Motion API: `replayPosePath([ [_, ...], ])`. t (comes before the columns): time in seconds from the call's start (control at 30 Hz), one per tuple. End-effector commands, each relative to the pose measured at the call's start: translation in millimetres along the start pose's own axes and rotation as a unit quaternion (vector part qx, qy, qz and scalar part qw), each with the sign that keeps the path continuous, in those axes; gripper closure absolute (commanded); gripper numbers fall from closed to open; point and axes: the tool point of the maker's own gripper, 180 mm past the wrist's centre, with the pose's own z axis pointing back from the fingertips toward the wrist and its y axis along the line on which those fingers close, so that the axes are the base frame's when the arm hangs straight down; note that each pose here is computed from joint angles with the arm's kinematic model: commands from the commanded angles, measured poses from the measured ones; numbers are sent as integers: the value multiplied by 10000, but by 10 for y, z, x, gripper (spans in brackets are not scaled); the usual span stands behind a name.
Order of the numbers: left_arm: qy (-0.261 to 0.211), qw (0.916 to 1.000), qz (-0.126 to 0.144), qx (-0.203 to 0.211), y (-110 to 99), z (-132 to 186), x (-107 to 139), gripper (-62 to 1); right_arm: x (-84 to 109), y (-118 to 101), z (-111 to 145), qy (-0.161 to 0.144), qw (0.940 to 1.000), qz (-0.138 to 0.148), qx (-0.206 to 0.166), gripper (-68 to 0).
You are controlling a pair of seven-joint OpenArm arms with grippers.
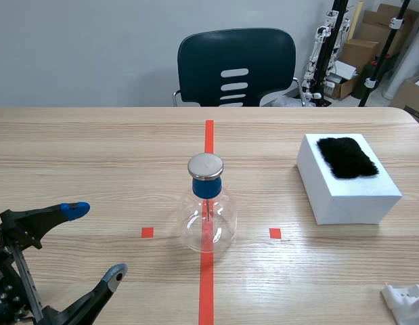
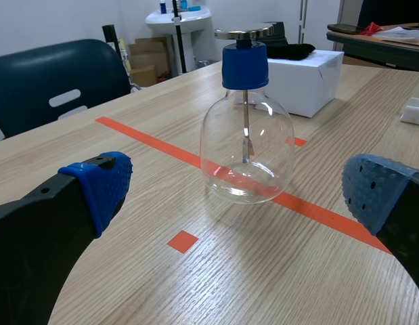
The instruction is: Do the electroscope experiment. rub the rod on the fur
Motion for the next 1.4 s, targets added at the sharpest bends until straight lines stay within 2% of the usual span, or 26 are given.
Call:
replayPosePath([
  [0.0, -178, 9998, 3, 20, 8, -36, 68, -623, 40, -74, -136, -24, 9998, 128, -129, -6],
  [0.17, -176, 9998, 3, 20, 8, -36, 68, -623, 102, 10, -377, -10, 9992, 348, -171, -6],
  [0.33, -178, 9998, 3, 20, 8, -36, 68, -623, 222, 255, -500, 39, 9973, 732, 50, -6],
  [0.47, -179, 9998, 3, 22, 9, -36, 69, -623, 313, 429, -550, 68, 9960, 861, 208, -6],
  [0.63, -178, 9998, 3, 20, 8, -36, 68, -623, 425, 607, -523, 32, 9959, 816, 393, -6],
  [0.93, -181, 9998, 3, 22, 9, -36, 69, -623, 390, 1023, -246, 346, 9942, 609, 813, -6],
  [1.07, -181, 9998, 3, 22, 9, -36, 69, -623, 411, 1115, -188, 438, 9935, 554, 890, -4],
  [1.37, -182, 9998, 2, 22, 10, -37, 70, -623, 475, 1262, -74, 365, 9917, 612, 1072, -4],
])
